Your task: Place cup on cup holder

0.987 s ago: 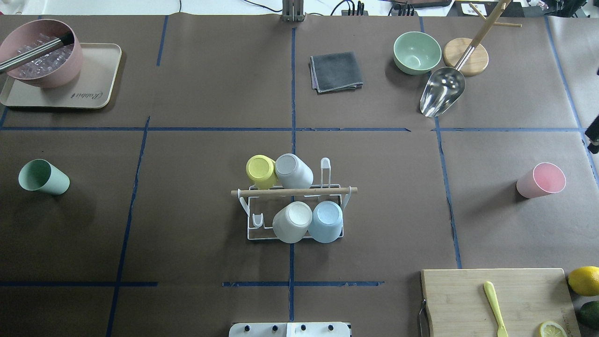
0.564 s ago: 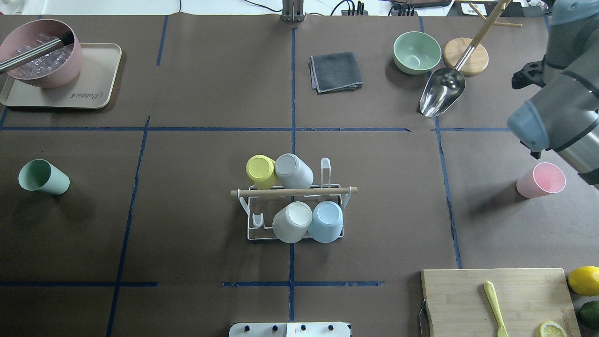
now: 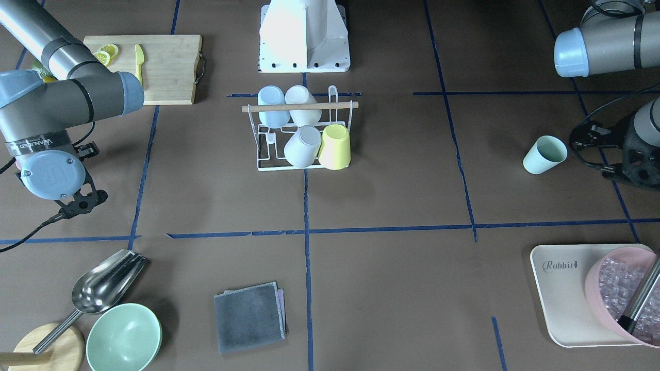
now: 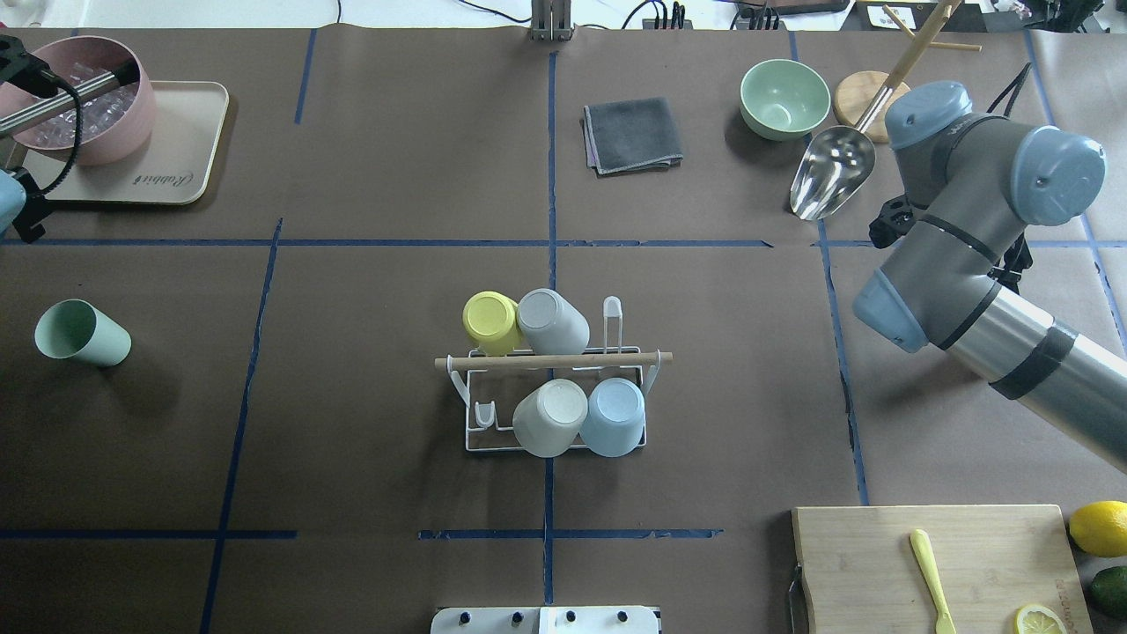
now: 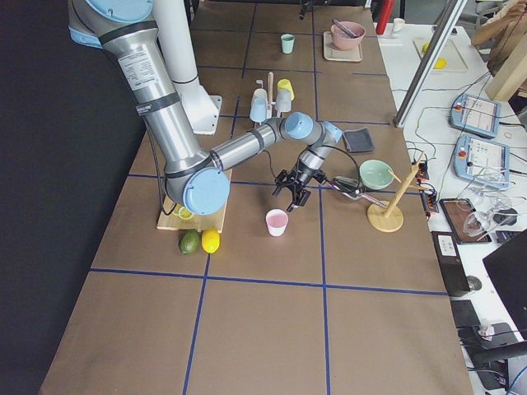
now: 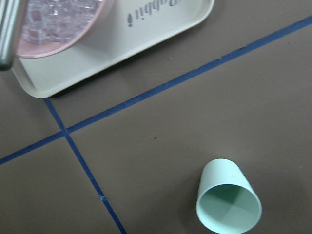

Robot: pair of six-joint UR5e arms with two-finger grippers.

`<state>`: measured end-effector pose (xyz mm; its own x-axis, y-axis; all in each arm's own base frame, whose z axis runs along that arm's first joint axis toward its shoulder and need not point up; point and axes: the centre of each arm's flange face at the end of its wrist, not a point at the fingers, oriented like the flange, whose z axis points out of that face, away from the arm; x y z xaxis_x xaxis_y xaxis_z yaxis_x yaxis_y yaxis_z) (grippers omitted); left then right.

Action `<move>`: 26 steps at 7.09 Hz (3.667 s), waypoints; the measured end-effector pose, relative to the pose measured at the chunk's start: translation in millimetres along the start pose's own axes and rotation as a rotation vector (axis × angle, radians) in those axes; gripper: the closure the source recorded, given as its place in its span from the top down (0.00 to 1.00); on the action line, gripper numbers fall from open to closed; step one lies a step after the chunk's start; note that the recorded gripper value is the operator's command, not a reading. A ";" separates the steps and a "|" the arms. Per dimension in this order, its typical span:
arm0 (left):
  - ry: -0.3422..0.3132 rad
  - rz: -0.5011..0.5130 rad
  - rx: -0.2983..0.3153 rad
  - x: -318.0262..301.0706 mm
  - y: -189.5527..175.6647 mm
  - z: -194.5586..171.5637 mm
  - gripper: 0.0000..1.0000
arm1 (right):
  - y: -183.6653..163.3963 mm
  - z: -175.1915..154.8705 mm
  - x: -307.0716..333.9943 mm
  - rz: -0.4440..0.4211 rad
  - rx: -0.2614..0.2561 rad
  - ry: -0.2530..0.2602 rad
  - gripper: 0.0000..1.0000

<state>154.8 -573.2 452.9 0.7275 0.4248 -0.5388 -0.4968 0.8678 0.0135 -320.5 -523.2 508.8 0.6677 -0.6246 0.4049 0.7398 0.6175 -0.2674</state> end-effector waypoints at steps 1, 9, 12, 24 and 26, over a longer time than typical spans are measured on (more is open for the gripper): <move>0.006 -0.006 -0.045 3.9 -12.4 11.7 1.00 | -9.2 0.6 -8.1 -0.073 -0.026 0.045 1.00; 0.083 0.045 -0.295 79.2 -74.9 125.0 1.00 | -40.7 45.3 -22.1 -0.337 -0.259 0.216 1.00; -0.004 0.059 -0.313 71.2 -77.2 129.0 1.00 | -45.1 58.8 -26.4 -0.346 -0.299 0.231 1.00; 0.044 -0.069 -0.535 53.1 -59.1 197.6 1.00 | -36.4 84.3 -23.4 -0.352 -0.397 0.293 0.58; 0.044 -0.083 -0.560 50.3 -54.2 204.2 0.62 | -35.1 85.4 -21.7 -0.341 -0.395 0.294 0.09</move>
<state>315.0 -546.2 597.1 0.7604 0.3396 -0.5536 -0.6227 0.6235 -0.4728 -368.0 -490.5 584.1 0.3408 -0.8971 0.2812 0.8537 0.1700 -0.4922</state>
